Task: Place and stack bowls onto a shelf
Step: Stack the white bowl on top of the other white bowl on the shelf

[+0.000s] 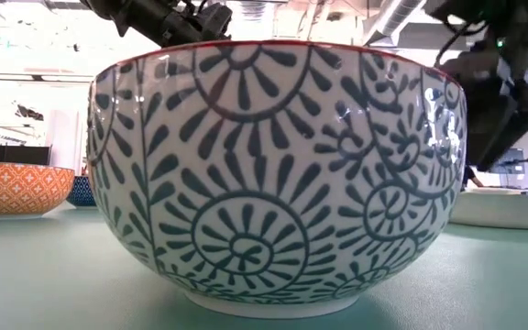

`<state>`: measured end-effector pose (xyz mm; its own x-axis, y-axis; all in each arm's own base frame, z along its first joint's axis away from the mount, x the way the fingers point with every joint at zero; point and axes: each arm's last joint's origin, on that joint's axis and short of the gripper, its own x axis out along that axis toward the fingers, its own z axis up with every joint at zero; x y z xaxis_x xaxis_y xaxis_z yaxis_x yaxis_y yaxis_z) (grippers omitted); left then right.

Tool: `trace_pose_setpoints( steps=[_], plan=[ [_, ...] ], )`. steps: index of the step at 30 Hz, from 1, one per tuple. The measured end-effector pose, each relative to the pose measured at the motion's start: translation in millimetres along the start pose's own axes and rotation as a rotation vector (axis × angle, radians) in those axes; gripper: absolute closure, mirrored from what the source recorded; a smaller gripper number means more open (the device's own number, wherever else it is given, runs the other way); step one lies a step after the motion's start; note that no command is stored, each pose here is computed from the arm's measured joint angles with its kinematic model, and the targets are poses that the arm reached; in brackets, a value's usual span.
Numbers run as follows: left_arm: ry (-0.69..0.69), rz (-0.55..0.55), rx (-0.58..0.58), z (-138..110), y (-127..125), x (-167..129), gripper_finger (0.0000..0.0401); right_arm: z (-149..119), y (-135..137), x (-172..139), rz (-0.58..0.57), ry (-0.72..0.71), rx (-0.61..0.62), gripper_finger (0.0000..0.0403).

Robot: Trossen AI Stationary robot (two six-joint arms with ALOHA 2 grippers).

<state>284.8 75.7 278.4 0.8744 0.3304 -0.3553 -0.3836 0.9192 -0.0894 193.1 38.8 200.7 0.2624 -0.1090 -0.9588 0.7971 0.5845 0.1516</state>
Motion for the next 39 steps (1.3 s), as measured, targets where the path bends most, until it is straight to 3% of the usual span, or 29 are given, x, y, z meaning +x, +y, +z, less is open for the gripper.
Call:
trace_pose_setpoints(
  steps=[6,14,19,27,33,39],
  plan=[
    [0.001,0.013,0.043,0,5,0,0.0307,0,13,27,-0.044,0.055,-0.062,0.0199],
    [0.030,0.027,0.040,-2,9,1,0.0307,0,23,54,-0.114,0.145,-0.016,0.0261],
    [0.037,-0.018,0.029,-2,7,1,0.0307,10,38,38,-0.036,0.092,-0.014,0.0289],
    [0.040,-0.070,0.024,-2,6,1,0.0307,35,47,-17,0.068,-0.112,-0.032,0.0287],
    [0.053,-0.229,-0.062,-15,-4,30,0.0307,39,21,-32,-0.051,-0.085,0.091,0.0281],
    [0.268,-0.309,-0.117,-43,-14,40,0.0307,36,5,-39,-0.130,-0.044,0.137,0.0279]
  ],
)
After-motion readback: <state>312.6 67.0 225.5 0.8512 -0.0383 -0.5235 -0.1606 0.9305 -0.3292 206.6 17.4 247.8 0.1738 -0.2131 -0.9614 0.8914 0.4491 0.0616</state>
